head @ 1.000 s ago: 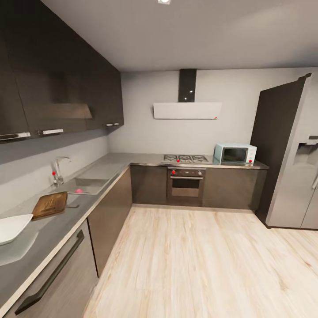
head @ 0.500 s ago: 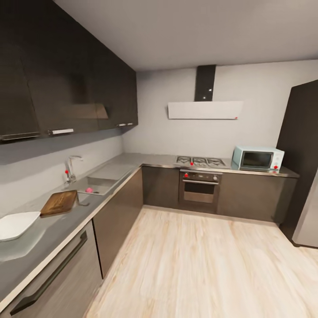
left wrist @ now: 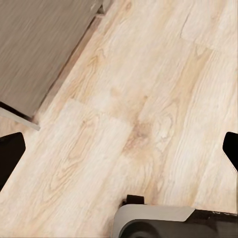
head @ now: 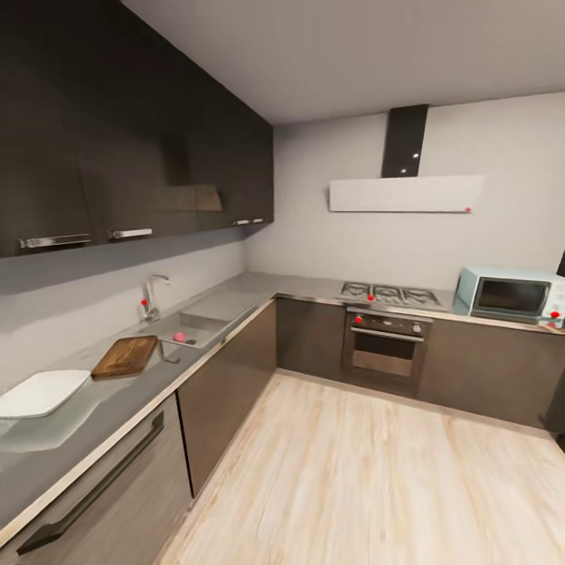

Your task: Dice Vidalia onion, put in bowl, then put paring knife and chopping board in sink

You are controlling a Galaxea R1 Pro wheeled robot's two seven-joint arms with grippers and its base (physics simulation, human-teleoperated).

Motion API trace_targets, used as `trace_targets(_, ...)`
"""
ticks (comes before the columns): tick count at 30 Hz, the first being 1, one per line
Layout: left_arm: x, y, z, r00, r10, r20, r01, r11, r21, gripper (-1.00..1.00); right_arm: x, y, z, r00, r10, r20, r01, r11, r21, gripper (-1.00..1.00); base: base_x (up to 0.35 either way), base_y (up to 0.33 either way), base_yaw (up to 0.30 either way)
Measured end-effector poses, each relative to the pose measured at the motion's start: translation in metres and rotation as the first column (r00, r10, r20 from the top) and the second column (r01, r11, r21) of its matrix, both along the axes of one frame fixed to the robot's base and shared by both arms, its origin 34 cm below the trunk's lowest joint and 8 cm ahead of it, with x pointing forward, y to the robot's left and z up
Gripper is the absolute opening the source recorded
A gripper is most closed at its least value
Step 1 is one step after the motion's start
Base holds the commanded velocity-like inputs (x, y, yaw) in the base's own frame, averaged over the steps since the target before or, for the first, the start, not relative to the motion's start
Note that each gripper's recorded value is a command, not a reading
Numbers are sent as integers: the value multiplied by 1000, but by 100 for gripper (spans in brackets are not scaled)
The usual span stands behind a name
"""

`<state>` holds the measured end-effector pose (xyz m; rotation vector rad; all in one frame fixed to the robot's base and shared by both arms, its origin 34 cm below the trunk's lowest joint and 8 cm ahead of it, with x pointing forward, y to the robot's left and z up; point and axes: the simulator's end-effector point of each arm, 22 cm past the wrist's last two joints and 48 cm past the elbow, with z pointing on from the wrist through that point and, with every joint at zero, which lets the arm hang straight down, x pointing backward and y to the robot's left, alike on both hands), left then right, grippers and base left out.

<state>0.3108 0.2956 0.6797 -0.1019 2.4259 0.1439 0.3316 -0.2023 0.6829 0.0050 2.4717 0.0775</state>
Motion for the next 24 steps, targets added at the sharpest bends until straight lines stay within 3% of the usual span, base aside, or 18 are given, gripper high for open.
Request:
trace_targets(16, 0, 1, 0, 1000, 2, 0, -2, 1000, 1, 100, -1, 0, -1, 1000, 0, -3, 0, 1000, 0, 100, 226, -221, 284)
trace_targets(24, 0, 1, 0, 1000, 4, 0, -4, 1000, 1, 100, -3, 0, -2, 1000, 1, -9, -1, 1000, 0, 100, 202, 28, 284)
